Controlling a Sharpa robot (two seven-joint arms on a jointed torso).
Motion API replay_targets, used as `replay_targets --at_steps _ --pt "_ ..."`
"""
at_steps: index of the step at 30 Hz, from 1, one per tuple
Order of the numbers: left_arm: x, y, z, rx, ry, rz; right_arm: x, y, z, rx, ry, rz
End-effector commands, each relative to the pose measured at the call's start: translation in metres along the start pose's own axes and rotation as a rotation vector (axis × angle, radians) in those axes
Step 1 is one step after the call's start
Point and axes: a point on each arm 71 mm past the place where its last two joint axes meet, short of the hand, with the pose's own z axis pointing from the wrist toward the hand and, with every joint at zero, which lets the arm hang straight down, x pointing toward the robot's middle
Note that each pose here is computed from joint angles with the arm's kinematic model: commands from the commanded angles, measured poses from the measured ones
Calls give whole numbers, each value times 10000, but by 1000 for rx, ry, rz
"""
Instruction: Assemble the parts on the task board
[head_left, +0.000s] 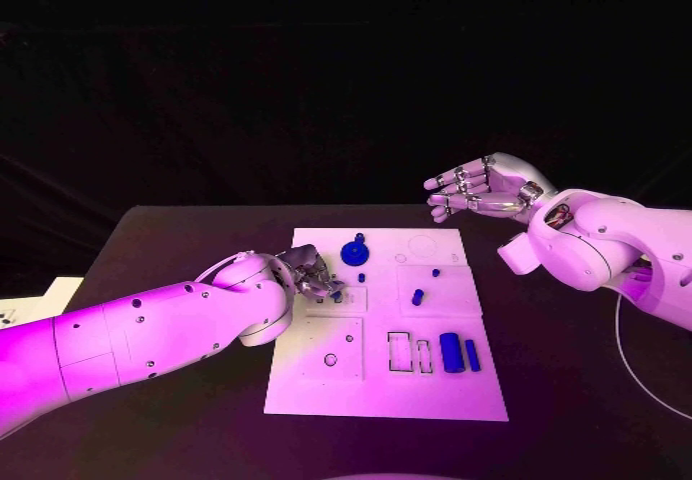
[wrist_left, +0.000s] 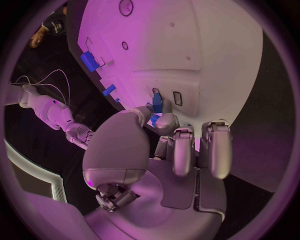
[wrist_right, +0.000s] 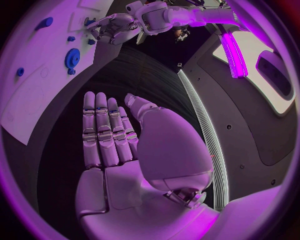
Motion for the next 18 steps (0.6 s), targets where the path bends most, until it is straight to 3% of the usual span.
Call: replay_targets --at_steps 1,18 --pt "44 6 1 -6 24 20 19 6 1 -13 20 7" --pt "74 -5 -3 4 39 14 23 3 8 -13 26 8"
